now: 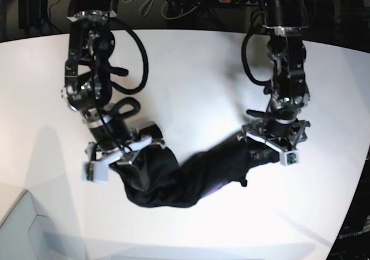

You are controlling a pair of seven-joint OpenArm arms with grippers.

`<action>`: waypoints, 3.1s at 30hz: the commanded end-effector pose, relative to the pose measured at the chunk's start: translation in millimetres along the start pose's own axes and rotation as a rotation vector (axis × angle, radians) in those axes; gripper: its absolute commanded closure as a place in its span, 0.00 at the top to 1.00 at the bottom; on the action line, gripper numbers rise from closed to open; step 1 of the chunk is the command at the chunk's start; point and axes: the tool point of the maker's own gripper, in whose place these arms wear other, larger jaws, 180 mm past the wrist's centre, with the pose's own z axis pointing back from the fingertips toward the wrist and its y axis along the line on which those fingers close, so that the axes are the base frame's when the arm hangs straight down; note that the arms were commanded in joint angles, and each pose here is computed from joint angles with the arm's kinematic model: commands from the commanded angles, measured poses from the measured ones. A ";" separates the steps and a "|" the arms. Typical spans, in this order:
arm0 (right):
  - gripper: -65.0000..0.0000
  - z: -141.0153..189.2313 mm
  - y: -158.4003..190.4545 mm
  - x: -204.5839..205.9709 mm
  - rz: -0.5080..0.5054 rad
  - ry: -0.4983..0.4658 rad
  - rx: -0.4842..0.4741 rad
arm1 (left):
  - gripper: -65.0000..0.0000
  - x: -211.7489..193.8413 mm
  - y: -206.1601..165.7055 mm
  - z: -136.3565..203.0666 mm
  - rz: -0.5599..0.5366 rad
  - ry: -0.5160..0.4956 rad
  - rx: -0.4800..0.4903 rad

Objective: Layout the t-shirt on the table in an organized manner, then fold the t-shirt properly
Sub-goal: 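Stretch the shirt lengthwise, right gripper pulling away from the left gripper, then lower the stretched shirt onto the table and open both grippers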

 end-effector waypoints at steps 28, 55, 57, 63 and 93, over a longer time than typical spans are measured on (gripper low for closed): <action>0.00 110.0 -98.8 -75.4 0.281 0.343 -0.145 | 0.00 147.3 8.7 -16.0 -0.035 -0.261 0.015; 0.21 142.1 -80.3 -98.6 0.228 0.293 -0.110 | 0.52 73.2 77.9 51.7 -0.024 -0.219 0.163; 0.21 132.0 -81.5 -92.0 0.236 0.277 -0.107 | 0.52 76.4 85.7 46.5 -0.005 -0.216 0.180; 0.21 108.7 -88.2 -85.3 0.263 0.345 -0.114 | 0.52 103.9 83.4 25.6 0.032 -0.246 0.174; 0.56 91.6 -78.6 -79.8 0.234 0.326 -0.102 | 0.01 80.6 69.6 -59.5 0.103 -0.129 0.140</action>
